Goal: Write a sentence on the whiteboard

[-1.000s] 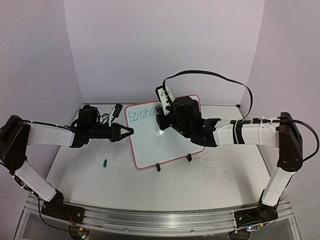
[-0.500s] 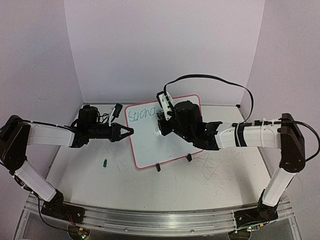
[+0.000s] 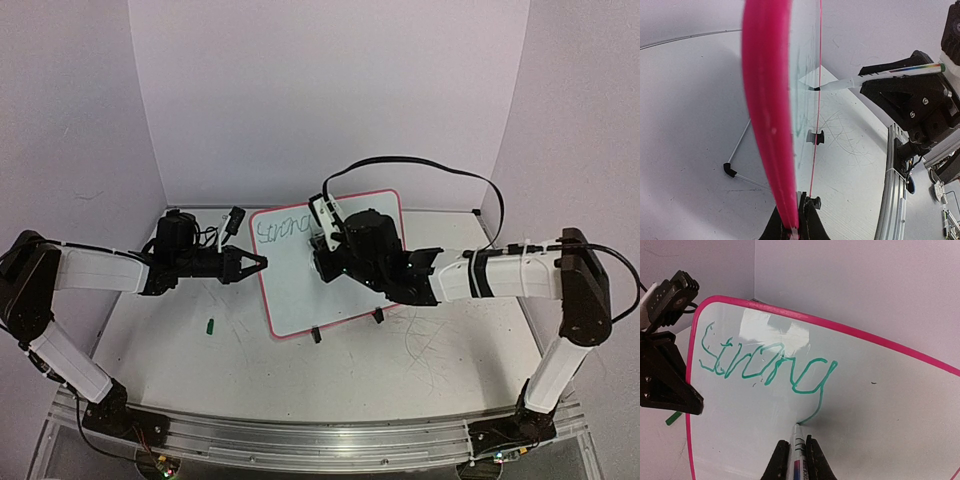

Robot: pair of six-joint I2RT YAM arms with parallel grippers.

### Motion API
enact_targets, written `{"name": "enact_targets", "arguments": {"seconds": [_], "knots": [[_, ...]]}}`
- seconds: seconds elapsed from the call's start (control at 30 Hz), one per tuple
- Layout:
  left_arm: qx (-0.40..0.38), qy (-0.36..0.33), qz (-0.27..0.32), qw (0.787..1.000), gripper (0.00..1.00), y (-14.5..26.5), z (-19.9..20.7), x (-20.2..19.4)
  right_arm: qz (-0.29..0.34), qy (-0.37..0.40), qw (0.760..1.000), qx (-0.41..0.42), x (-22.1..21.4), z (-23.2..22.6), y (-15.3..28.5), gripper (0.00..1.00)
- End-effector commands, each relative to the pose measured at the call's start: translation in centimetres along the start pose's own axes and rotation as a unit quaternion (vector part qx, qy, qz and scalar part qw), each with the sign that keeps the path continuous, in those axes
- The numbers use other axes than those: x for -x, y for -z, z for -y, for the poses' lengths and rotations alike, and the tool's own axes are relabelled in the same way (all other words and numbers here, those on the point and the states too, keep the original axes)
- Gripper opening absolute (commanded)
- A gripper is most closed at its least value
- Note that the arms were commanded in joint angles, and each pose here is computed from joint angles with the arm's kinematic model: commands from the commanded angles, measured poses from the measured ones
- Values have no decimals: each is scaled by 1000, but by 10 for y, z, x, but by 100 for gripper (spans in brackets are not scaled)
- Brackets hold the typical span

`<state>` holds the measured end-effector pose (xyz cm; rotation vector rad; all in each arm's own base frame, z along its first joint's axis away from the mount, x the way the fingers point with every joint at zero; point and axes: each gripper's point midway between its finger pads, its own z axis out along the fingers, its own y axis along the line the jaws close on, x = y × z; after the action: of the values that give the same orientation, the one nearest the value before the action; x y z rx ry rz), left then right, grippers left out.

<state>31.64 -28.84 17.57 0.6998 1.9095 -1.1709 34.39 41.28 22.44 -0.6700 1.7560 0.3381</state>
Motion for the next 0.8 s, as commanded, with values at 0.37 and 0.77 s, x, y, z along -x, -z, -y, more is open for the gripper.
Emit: {"name": "enact_targets", "arguments": {"seconds": [0.37, 0.77], "knots": [[68, -53, 21, 996, 0, 2, -24, 17, 91, -25, 995, 19, 69, 36, 33, 0], [72, -54, 20, 996, 0, 3, -23, 17, 76, 7, 996, 35, 60, 30, 32, 0]]}}
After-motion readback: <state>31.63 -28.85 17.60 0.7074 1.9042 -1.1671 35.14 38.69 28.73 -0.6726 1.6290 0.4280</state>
